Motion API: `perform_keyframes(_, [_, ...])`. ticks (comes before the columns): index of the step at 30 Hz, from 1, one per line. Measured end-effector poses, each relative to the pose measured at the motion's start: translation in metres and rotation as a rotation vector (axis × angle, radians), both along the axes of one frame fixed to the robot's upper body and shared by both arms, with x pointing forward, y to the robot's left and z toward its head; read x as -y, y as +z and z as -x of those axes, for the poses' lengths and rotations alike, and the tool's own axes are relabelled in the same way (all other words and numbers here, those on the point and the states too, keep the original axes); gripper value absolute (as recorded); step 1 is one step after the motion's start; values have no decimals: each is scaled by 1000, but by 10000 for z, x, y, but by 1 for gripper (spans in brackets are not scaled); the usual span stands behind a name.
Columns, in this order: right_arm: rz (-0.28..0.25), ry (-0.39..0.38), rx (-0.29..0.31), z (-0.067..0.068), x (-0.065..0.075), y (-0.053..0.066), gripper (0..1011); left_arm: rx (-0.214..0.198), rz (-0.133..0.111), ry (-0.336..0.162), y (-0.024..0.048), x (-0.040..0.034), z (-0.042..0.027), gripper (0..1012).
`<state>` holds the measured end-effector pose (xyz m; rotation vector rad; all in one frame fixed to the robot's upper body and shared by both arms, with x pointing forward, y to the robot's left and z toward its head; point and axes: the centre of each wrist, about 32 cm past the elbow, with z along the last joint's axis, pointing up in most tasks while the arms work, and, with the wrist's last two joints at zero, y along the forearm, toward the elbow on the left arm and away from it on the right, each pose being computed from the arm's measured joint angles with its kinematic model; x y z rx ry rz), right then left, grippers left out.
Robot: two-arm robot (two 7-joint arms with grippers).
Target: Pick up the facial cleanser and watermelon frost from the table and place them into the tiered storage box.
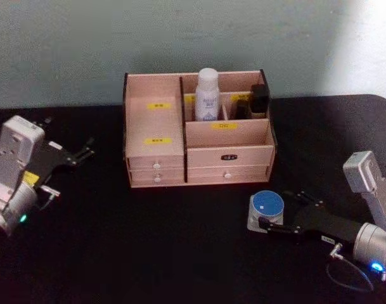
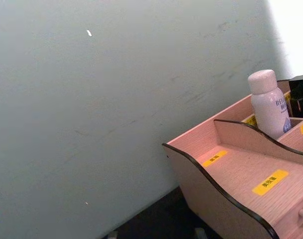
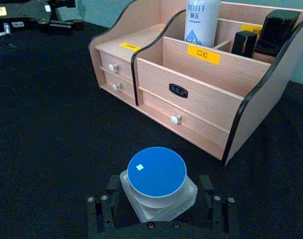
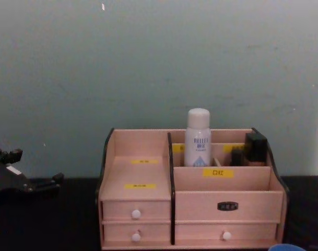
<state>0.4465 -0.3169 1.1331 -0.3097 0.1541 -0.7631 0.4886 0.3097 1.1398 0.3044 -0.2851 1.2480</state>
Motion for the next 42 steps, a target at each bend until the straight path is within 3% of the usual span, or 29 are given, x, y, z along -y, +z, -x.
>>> perform_keyframes(17, [1, 1, 1, 0, 1, 3, 993, 0, 0, 0, 0, 0, 0, 1001])
perform_keyframes(22, [1, 1, 1, 0, 1, 3, 909, 0, 0, 0, 0, 0, 0, 1001])
perform_keyframes(30, [1, 1, 1, 0, 1, 3, 682, 0, 0, 0, 0, 0, 0, 1001])
perform_keyframes(42, [1, 1, 1, 0, 1, 3, 674, 0, 0, 0, 0, 0, 0, 1001])
